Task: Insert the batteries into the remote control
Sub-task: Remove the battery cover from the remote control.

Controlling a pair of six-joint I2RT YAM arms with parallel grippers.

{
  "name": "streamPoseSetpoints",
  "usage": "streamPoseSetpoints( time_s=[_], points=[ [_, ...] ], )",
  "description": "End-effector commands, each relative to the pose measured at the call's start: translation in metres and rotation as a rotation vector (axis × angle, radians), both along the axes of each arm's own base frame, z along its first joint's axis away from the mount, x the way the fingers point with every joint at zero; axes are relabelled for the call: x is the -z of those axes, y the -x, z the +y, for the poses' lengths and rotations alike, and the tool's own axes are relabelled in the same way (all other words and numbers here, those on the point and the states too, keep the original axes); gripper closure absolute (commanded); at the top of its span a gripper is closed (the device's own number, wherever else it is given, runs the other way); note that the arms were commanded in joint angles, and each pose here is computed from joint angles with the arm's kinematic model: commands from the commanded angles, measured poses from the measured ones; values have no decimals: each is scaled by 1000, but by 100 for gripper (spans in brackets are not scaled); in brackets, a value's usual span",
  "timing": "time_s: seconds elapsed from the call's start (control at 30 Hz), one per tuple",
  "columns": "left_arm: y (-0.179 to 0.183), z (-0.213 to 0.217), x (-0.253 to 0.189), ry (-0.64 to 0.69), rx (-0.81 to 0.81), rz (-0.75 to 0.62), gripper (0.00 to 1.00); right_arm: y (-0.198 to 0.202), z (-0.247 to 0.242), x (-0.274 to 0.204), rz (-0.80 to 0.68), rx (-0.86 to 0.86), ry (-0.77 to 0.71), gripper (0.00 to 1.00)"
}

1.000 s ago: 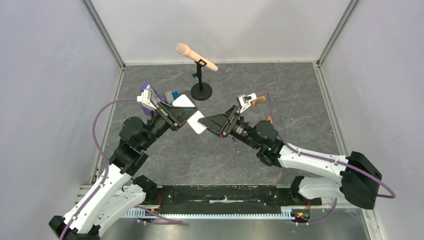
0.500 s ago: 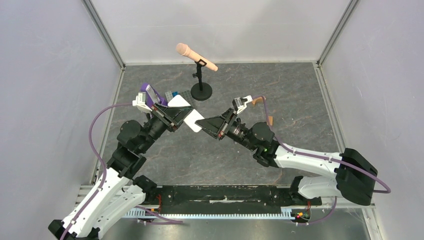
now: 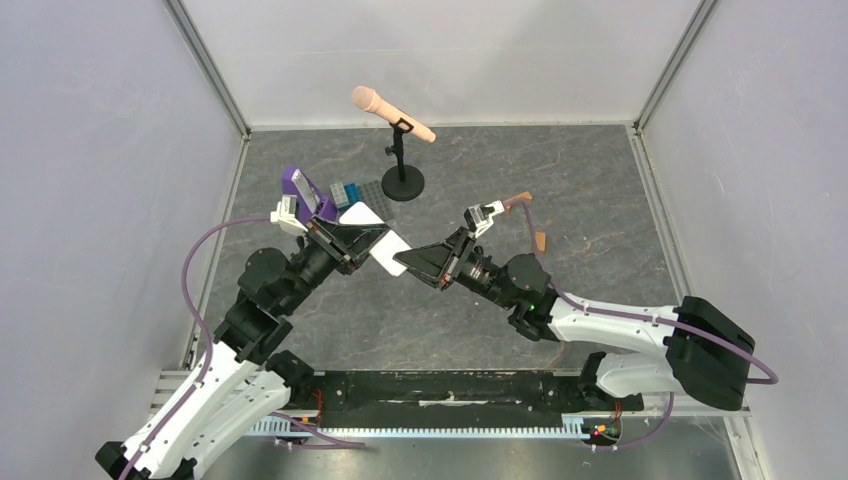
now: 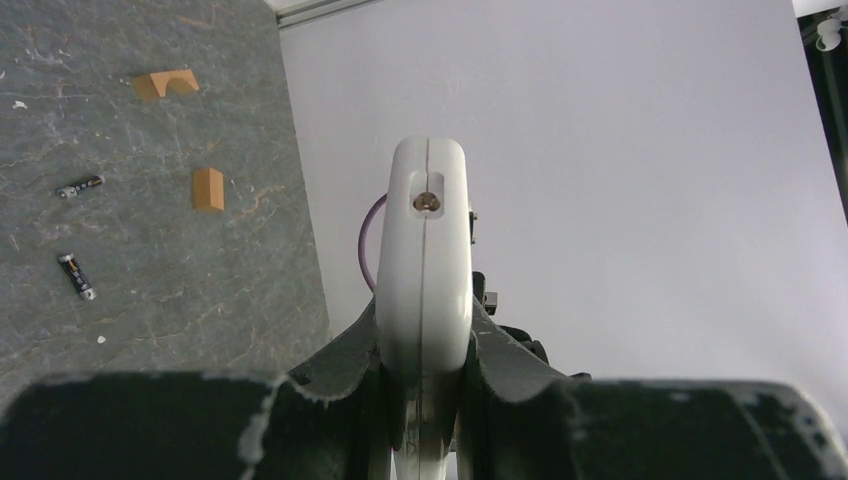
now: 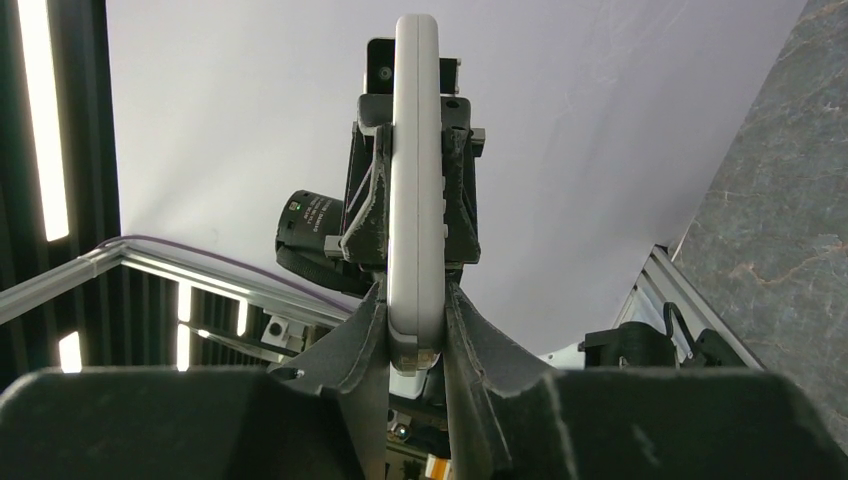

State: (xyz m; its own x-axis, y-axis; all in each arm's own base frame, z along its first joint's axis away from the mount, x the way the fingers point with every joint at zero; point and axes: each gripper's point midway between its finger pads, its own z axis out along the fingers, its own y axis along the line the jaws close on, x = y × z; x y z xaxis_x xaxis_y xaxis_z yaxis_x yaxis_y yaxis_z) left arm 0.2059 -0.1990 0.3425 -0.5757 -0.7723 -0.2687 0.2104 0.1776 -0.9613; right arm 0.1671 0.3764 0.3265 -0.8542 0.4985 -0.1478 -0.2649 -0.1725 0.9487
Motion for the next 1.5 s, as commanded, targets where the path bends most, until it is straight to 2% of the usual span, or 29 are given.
streamPoseSetpoints(
  time_s=[0.0, 0.23, 0.5, 0.57, 0.7, 0.9, 1.0, 1.07, 1.2, 1.27, 1.33, 1.47],
  points=[
    [-11, 26, -34, 104, -141, -70, 98, 5, -15, -15, -66, 14, -50, 82],
    [-9, 20, -31, 82, -110, -72, 98, 0, -11, -14, -20, 22, -28, 78],
    [-7, 10, -25, 58, -55, -63, 98, -10, -3, -17, -11, 55, 36, 35],
    [-7, 9, -23, 58, -53, -58, 98, -9, 0, -22, -30, 45, 38, 29],
    [-8, 7, -19, 65, -44, -45, 98, -10, 10, -25, -44, 23, 59, 25],
    [-6, 4, -16, 49, -22, -52, 98, -14, 23, -12, 5, -1, 111, 27],
    [-6, 4, -16, 46, -25, -55, 98, -16, 23, 4, 66, -1, 135, 32],
    [-6, 5, -17, 50, -30, -55, 98, -15, 22, 12, 87, -1, 148, 40],
    [-8, 7, -17, 61, -46, -45, 98, -13, 18, 26, 115, -8, 159, 66],
    [-9, 9, -16, 60, -57, -45, 98, -11, 16, 32, 123, -11, 164, 75],
    [-12, 11, -15, 54, -75, -42, 98, -8, 13, 36, 125, -14, 167, 79],
    [-14, 13, -13, 47, -91, -41, 98, -4, 5, 48, 133, -7, 173, 80]
  ],
)
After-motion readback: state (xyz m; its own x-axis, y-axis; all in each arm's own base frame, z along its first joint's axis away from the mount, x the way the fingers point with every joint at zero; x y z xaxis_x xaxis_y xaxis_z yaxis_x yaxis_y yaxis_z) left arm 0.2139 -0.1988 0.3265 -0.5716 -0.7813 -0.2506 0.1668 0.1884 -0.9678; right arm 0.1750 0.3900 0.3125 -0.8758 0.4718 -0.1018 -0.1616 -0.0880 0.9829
